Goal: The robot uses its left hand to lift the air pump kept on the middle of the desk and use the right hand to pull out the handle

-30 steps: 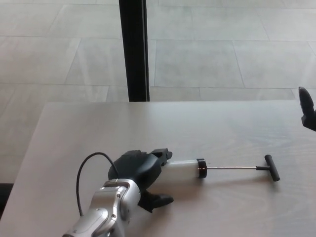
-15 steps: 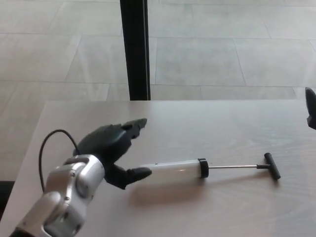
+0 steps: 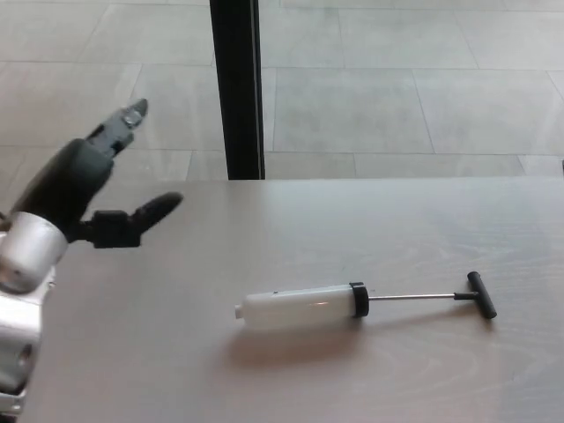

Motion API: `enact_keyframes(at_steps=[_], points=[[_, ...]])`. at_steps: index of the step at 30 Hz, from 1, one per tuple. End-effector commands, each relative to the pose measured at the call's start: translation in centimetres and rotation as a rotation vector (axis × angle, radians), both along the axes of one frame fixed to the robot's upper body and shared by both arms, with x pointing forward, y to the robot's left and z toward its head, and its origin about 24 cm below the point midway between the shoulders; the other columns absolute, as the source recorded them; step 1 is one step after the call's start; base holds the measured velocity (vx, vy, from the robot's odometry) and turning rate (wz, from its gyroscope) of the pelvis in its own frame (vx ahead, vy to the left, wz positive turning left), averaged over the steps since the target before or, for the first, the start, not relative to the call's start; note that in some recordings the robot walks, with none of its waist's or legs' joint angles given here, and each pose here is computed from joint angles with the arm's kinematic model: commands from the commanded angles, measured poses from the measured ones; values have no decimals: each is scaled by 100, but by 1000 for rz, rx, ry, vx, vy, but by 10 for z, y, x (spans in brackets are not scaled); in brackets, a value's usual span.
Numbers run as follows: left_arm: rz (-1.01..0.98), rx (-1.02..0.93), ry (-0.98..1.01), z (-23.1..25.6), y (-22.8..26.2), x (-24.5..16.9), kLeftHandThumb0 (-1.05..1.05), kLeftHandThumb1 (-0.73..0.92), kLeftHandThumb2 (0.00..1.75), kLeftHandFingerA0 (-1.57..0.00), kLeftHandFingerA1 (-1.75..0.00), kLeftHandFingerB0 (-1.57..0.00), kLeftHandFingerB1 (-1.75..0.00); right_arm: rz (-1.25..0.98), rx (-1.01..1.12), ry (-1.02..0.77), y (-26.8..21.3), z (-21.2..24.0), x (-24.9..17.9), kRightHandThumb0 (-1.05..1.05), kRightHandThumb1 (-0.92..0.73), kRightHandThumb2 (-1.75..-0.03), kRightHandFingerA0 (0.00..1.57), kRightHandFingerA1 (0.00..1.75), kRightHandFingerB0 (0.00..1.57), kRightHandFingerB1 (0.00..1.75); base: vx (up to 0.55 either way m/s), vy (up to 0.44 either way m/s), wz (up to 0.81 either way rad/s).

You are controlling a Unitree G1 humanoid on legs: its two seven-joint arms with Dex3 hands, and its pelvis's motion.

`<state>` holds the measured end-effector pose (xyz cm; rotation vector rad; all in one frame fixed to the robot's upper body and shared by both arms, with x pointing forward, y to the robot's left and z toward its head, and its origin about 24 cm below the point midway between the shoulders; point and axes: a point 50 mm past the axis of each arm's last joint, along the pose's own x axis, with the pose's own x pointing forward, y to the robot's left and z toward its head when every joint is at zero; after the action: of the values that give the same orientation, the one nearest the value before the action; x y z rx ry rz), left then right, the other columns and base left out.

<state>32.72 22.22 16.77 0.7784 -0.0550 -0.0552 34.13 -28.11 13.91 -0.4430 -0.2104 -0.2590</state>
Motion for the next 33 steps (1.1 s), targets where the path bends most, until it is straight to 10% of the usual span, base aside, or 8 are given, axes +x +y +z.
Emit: enact_keyframes(at_steps=[1,9,10,11,12,17,32,33], points=[[432,-649,-115,-10,186,-88,-80,56,95,0,-29,-7,-27,-260,-19,34,-113,21,-55,-104,-65,-103,0,23,0,14,0,0,0],[785,-597,109,-59,251,-179,-80,57,98,-3,-45,-8,-39,-529,33,59,-197,35,-131,-89,-79,-64,0,0,0,8,0,0,0],[814,-571,145,-62,256,-186,-79,76,63,-4,-50,-13,-34,-564,18,79,-203,36,-139,-102,-66,-92,0,0,0,0,0,0,0],[849,-519,181,-64,262,-195,-39,42,103,-4,-55,0,-50,-605,38,90,-213,36,-151,-102,-68,-108,0,20,0,12,0,0,0],[862,-517,181,-65,264,-198,-77,76,63,-6,-57,-16,-37,-626,29,90,-216,36,-156,-101,-68,-93,0,0,0,1,0,0,0],[1039,-819,-5,-72,277,-222,-78,61,104,-17,-63,-17,-54,-815,140,70,-239,27,-198,-86,-68,-103,0,26,3,14,0,0,0],[1308,-1068,49,-154,252,-225,-79,83,66,-16,-69,-26,-54,-1049,627,-12,-235,-50,-233,-70,-88,-65,0,34,0,20,0,0,0],[1313,-1092,58,-161,247,-224,-73,85,65,-16,-66,-23,-51,-1061,694,-49,-232,-58,-234,-71,-62,-101,1,50,3,27,0,0,0]])
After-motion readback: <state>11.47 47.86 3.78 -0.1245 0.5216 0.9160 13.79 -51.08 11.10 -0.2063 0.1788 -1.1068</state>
